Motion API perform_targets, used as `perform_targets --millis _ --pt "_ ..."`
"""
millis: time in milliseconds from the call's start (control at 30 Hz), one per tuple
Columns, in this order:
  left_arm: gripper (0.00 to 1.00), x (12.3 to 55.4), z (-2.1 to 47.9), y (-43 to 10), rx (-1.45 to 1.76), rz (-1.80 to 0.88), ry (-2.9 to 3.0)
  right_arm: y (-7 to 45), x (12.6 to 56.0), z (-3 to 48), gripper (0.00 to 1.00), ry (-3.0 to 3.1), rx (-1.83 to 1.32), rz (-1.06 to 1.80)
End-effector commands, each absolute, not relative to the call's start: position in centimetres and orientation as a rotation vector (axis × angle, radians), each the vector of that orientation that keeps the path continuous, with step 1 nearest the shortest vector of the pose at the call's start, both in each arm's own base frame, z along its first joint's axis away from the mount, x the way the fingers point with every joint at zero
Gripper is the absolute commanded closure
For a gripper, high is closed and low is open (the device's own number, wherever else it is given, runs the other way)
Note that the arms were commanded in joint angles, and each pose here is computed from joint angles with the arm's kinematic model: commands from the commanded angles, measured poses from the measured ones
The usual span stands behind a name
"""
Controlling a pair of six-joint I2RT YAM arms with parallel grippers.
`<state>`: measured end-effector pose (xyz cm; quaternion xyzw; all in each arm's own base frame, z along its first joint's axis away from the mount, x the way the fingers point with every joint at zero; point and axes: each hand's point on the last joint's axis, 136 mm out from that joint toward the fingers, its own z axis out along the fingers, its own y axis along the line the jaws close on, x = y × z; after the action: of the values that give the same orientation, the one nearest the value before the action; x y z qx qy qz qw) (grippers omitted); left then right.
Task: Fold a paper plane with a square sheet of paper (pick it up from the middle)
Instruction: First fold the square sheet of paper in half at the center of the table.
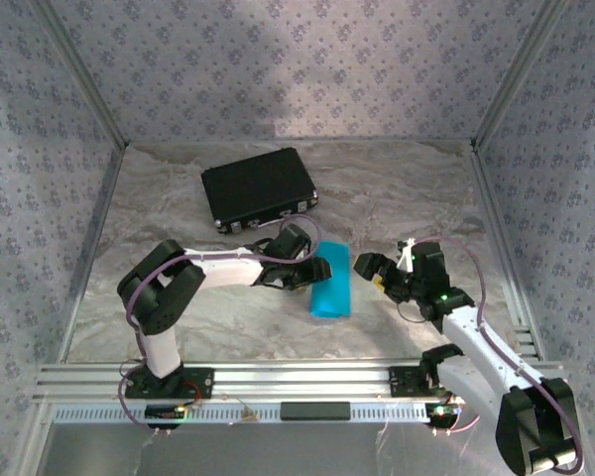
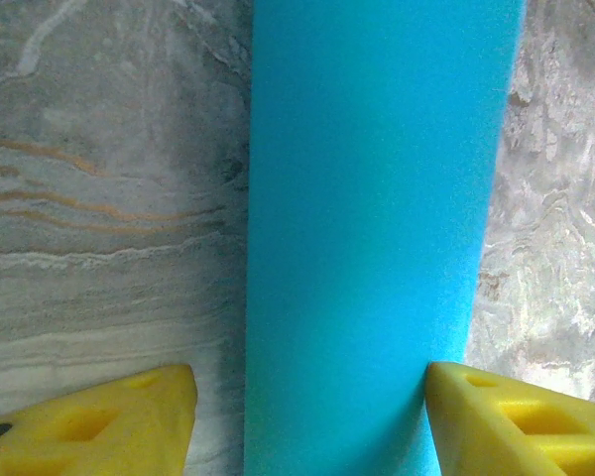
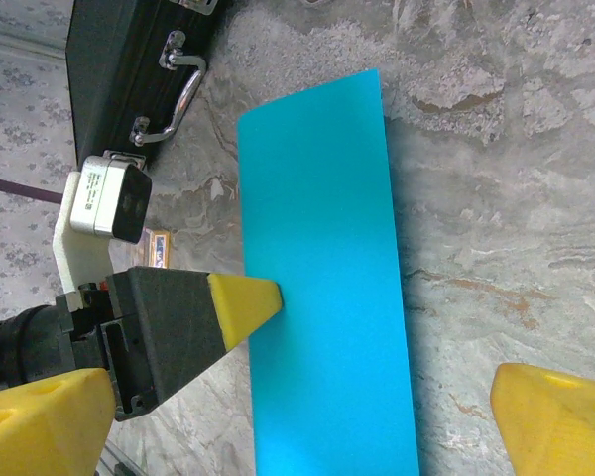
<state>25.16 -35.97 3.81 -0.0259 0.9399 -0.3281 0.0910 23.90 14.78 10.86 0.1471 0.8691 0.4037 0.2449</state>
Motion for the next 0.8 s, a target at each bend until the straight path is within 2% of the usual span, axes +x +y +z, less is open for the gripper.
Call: perform_targets --millis 0,300,767 --pt "0.37 25.1 3.6 -34.9 -0.072 -0.886 2.82 15.0 24.5 12.2 0.01 2.343 0.358 1.091" --pt "0.4 25.1 3.3 -34.6 -0.066 -0.856 2.831 15.1 24.4 11.9 0.01 2.353 0.358 1.087" --pt "0.53 25.6 3.3 -33.7 -0.082 -0.807 2.821 15.7 24.2 12.1 0.01 2.363 0.325 1.094"
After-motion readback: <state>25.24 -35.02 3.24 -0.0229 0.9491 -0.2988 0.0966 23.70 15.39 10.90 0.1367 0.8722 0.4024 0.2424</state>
